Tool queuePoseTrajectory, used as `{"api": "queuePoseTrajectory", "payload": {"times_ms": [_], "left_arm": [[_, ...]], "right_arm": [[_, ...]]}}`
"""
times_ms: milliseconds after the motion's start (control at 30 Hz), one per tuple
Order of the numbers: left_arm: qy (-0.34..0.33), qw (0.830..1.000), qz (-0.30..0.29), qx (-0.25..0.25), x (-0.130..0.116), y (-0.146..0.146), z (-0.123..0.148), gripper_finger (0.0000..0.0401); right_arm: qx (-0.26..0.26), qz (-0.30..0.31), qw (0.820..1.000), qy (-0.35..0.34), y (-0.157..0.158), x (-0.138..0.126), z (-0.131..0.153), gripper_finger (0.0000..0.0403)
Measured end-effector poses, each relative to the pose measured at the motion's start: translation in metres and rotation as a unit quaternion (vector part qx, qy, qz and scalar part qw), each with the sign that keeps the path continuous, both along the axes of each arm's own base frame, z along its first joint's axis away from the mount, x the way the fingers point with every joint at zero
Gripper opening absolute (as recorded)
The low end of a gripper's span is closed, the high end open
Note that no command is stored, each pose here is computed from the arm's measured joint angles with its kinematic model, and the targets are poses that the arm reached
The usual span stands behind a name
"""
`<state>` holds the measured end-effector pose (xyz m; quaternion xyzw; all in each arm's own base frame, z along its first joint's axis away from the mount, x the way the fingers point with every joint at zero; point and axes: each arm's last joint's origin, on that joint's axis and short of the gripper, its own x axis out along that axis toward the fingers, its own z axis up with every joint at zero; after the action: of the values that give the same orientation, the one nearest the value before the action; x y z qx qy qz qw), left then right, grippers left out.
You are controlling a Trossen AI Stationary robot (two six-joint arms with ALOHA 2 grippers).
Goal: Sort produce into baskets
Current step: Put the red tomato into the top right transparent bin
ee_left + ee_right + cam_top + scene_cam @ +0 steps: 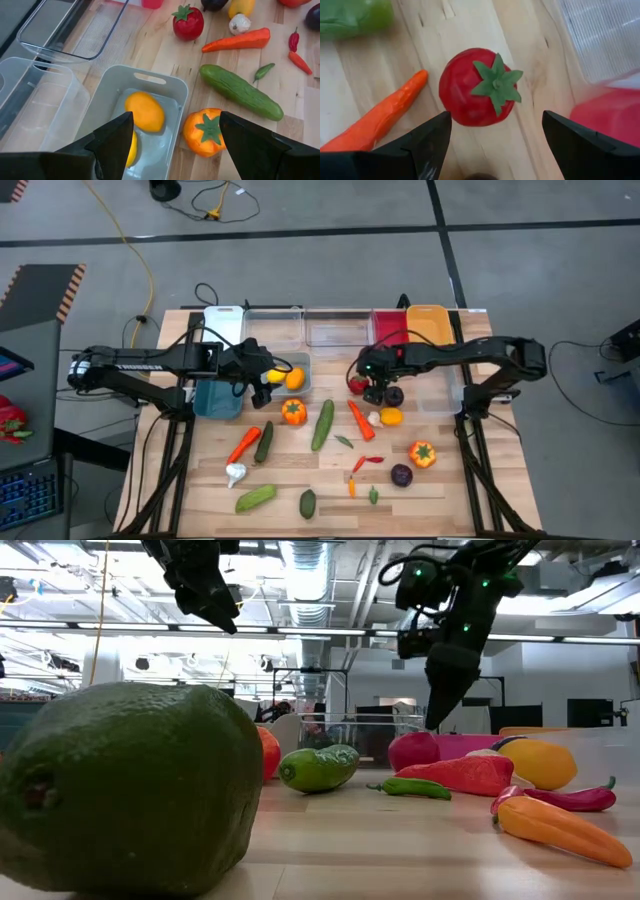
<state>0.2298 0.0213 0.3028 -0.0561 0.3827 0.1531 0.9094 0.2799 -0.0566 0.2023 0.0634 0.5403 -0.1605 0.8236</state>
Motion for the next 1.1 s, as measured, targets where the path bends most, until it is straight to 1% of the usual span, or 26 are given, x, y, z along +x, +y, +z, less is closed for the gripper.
{"api": "queuePoseTrajectory", "payload": {"times_ms": [100, 433, 533, 733, 833, 1100], "left_arm": [[0.000, 1.000, 0.000, 0.000, 0.000, 0.000, 0.000, 0.0283], [0.000, 1.000, 0.000, 0.000, 0.000, 0.000, 0.000, 0.0283], [0.001, 1.000, 0.000, 0.000, 0.000, 0.000, 0.000, 0.0283], [0.001, 1.000, -0.001, 0.000, 0.000, 0.000, 0.000, 0.0283], [0.003, 1.000, -0.004, 0.002, 0.000, 0.000, 0.000, 0.0283], [0.003, 1.000, -0.004, 0.002, 0.000, 0.000, 0.000, 0.0283]], "right_arm": [[-0.006, 0.019, 1.000, 0.004, 0.000, 0.002, -0.003, 0.0337], [0.013, 0.022, 0.999, -0.019, -0.006, 0.010, -0.009, 0.0337], [0.024, 0.025, 0.999, -0.016, -0.007, 0.014, -0.016, 0.0337], [0.025, 0.025, 0.999, -0.006, -0.009, 0.024, -0.032, 0.0337], [0.023, 0.025, 0.999, -0.007, -0.008, 0.025, -0.033, 0.0328], [0.024, 0.020, 0.999, -0.008, -0.009, 0.024, -0.032, 0.0286]]}}
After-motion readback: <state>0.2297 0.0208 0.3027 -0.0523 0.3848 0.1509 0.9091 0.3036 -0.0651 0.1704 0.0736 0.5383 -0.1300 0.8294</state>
